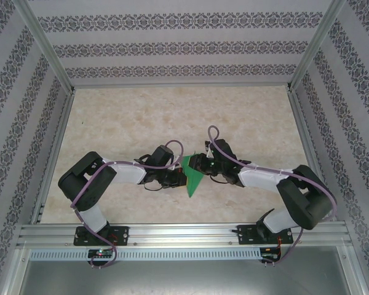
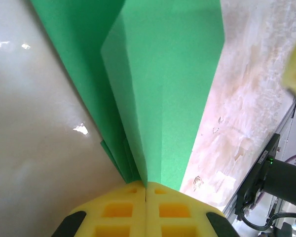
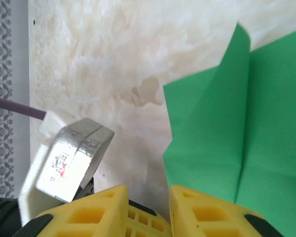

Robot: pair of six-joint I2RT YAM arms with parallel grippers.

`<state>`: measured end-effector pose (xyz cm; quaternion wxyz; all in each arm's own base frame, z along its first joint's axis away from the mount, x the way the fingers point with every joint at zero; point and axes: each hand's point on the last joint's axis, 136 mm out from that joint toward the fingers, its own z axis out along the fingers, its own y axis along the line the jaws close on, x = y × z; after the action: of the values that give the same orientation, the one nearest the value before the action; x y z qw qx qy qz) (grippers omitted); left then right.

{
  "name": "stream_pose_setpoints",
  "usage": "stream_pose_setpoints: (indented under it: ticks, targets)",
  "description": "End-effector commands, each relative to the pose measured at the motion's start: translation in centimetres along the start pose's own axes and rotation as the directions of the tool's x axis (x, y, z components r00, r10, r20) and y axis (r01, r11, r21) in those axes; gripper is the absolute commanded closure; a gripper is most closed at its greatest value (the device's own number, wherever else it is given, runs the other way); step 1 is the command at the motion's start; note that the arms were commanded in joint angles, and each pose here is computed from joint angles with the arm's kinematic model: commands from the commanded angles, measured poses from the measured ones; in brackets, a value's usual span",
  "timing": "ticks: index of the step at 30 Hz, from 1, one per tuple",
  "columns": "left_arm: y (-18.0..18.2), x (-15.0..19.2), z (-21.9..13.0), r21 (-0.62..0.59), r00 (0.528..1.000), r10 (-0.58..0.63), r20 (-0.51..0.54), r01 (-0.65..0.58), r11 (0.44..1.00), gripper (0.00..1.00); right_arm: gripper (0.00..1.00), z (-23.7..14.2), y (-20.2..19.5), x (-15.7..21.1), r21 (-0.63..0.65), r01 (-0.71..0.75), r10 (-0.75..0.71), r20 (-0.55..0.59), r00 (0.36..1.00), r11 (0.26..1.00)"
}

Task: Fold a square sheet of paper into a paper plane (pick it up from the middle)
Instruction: Fourth fold the wing at the center of the table.

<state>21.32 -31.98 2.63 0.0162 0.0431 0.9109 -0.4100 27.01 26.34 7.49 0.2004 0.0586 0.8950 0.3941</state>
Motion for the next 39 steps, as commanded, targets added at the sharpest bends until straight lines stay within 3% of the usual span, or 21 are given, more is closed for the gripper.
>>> stream_pose_setpoints:
  ticks: [1,11,25,32,39]
  targets:
    - [-0.3,0.0,0.3,-0.006,0.999,0.043,-0.015,-0.044,0.999,1.00,0.73,-0.8,-4.7,0.8,0.197,-0.005,0.006,-0.005,1.000,0.980]
    - [-1.0,-0.2,0.2,-0.013,0.993,0.104,-0.048,-0.104,0.994,1.00,0.83,1.6,-6.8,3.5,0.228,-0.016,0.044,-0.120,0.992,0.974]
    - [1.2,0.1,0.0,-0.080,0.989,0.117,-0.094,-0.124,0.989,1.00,0.82,1.7,-5.5,3.2,0.228,0.017,0.013,-0.126,0.992,0.973]
    - [0.9,-0.6,-0.7,-0.072,0.991,0.121,-0.061,-0.126,0.989,1.00,0.79,0.5,-3.1,1.7,0.171,0.037,-0.024,-0.080,0.997,0.985]
    - [-0.2,-1.2,-1.7,0.015,0.993,0.117,-0.012,-0.116,0.993,1.00,0.79,0.0,0.5,1.1,0.015,0.068,-0.066,-0.081,0.995,0.998]
